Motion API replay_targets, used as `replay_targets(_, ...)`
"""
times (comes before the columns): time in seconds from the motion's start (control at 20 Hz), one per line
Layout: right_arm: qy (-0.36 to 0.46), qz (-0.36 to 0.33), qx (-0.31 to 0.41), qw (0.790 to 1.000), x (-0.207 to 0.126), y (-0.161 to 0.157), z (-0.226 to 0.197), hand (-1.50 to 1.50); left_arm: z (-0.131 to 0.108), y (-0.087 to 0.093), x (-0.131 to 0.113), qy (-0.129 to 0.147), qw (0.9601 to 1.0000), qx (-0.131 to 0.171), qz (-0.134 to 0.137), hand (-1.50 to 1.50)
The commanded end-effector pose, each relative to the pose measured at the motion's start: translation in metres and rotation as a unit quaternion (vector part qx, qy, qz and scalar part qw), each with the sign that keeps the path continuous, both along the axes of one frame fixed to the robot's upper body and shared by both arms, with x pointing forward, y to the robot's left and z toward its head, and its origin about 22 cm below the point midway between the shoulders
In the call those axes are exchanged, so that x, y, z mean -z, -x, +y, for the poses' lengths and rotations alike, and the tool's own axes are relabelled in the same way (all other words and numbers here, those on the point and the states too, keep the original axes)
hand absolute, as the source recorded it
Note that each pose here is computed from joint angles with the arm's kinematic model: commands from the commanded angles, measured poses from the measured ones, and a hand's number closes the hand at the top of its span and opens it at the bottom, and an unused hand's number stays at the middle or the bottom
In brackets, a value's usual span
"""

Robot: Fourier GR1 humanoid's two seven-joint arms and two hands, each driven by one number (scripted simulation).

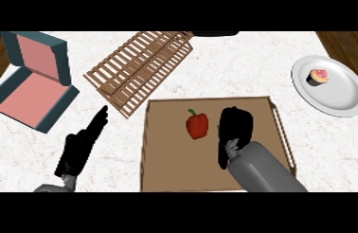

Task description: Pick the eggplant from the tray and place it in the tiered shelf

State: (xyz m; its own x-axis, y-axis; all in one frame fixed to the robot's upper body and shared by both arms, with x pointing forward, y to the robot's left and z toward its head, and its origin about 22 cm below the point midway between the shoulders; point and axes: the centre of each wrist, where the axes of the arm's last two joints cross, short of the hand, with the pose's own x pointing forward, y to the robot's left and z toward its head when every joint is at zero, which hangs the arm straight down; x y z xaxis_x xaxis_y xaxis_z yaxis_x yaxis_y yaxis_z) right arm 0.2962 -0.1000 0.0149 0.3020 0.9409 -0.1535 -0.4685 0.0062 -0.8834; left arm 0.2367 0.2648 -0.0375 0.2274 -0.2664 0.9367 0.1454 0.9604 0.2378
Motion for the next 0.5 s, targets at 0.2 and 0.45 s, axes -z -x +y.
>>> replay_targets(0.2,-0.015,-0.044,-0.106,0.993,-0.019,-0.021,-0.018,1.5,-0.002,-0.012,-0.003,-0.001,1.0,-0.001,-0.006,0.0)
replay_targets(0.45,-0.142,-0.071,-0.328,0.931,-0.072,-0.039,-0.04,1.5,-0.003,-0.01,-0.009,-0.003,0.9998,0.014,-0.015,0.0)
